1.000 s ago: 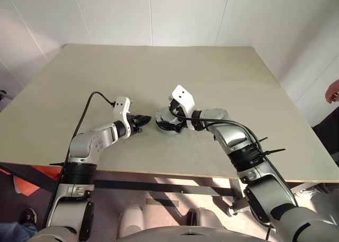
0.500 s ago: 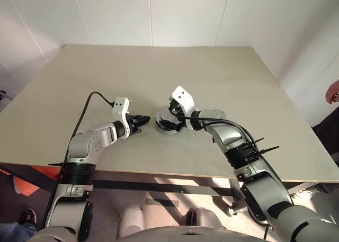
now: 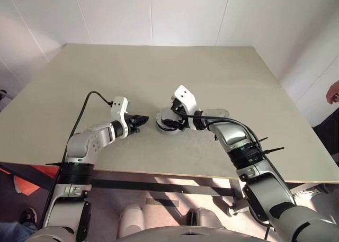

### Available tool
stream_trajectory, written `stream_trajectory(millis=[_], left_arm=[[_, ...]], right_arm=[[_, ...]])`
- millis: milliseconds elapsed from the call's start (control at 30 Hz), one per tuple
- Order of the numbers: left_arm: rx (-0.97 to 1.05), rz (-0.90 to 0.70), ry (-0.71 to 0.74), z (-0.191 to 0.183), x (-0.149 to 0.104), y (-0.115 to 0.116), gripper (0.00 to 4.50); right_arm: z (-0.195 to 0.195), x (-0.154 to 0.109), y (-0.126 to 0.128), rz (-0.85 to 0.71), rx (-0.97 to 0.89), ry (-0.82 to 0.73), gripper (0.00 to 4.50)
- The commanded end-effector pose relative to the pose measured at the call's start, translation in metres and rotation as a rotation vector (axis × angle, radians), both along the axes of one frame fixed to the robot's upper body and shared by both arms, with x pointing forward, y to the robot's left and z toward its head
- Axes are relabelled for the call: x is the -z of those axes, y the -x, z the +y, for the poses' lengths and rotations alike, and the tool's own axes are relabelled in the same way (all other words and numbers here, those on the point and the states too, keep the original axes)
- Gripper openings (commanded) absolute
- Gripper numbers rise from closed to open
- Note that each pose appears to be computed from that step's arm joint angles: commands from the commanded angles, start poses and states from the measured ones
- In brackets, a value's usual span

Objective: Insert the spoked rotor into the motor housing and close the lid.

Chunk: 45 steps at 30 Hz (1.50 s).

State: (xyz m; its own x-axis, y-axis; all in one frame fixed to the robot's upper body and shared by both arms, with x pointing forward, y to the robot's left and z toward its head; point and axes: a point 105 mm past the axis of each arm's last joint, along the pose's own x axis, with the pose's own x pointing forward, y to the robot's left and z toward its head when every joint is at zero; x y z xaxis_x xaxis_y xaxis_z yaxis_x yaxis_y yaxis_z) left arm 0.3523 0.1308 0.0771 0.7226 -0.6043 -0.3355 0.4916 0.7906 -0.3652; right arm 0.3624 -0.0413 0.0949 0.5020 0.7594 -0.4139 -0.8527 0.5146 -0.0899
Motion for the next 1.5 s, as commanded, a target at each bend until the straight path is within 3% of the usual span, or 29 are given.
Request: stream_trajectory(millis=[33, 200, 633, 1033, 1500], left_arm=[[0.001, -0.048, -0.002, 0.002, -0.012, -0.003, 1.73], [0.004, -0.044, -0.002, 0.000, -0.010, -0.002, 1.73], [0.001, -0.042, 0.002, 0.000, -0.009, 0.001, 1.73], [0.001, -0.042, 0.005, -0.001, -0.009, 0.000, 1.73], [0.009, -0.036, 0.008, -0.005, -0.007, 0.001, 1.73]], right_arm=[[0.008, -0.037, 0.004, -0.074, -0.054, -0.078, 3.17], [0.011, -0.042, 0.005, -0.078, -0.065, -0.072, 3.17], [0.007, -0.006, 0.005, -0.046, -0.055, 0.062, 3.17], [0.007, -0.010, 0.012, 0.005, -0.087, 0.004, 3.17], [0.001, -0.006, -0.001, -0.024, -0.018, 0.047, 3.17]])
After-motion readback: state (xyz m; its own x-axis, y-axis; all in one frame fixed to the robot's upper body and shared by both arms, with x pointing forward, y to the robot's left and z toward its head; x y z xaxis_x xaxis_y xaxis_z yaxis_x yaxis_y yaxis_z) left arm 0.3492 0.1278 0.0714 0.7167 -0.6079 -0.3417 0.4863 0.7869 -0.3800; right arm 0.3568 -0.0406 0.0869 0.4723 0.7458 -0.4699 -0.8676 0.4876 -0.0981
